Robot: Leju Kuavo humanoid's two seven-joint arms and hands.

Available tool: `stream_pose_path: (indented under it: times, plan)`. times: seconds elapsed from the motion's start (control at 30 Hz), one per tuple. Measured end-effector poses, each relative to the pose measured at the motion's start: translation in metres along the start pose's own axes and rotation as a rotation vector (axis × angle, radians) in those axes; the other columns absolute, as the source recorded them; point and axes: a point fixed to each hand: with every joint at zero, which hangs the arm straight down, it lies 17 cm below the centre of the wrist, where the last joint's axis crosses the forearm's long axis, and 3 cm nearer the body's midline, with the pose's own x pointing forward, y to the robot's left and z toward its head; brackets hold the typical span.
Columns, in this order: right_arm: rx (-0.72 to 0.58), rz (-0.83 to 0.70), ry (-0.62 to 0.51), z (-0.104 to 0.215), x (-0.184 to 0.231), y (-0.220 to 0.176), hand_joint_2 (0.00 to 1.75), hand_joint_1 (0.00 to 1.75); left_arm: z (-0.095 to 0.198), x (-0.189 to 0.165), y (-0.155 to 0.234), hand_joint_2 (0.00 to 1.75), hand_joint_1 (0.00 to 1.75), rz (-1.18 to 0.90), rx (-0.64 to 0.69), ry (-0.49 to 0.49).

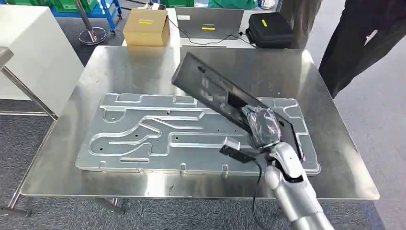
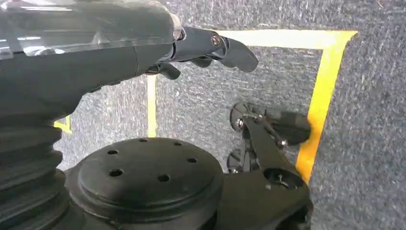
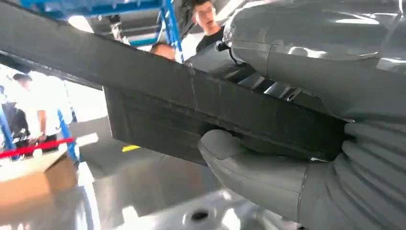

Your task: Take the parts from the cabinet and place them on the table.

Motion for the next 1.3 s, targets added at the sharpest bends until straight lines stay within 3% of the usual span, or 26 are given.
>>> stream_pose_path:
  times: [0.27, 0.3, 0.47, 0.5, 1.03, 1.3]
  plan:
    - [0.065, 0.018, 0.072, 0.001, -0.033, 0.019, 1.75, 1.75, 0.000, -0.003, 0.000, 1.75, 0.00, -0.006, 0.000, -0.003]
    - [0.077, 0.017, 0.083, 0.004, -0.037, 0.023, 0.00, 0.00, 0.001, -0.005, 0.001, 1.75, 0.00, -0.009, 0.001, 0.000]
    - [0.107, -0.001, 0.143, 0.013, -0.061, 0.031, 0.00, 0.00, 0.002, -0.011, -0.003, 1.75, 0.00, -0.014, 0.006, 0.024]
    - [0.114, -0.009, 0.148, 0.016, -0.063, 0.034, 0.00, 0.00, 0.001, -0.012, 0.000, 0.00, 0.00, -0.014, 0.014, 0.026]
    - [0.149, -0.090, 0.230, 0.046, -0.095, 0.051, 0.00, 0.00, 0.002, -0.005, -0.006, 0.00, 0.00, -0.010, -0.001, -0.004]
    - [0.127, -0.337, 0.208, 0.049, -0.089, 0.051, 0.00, 0.00, 0.002, -0.003, -0.003, 0.00, 0.00, -0.011, 0.011, -0.007]
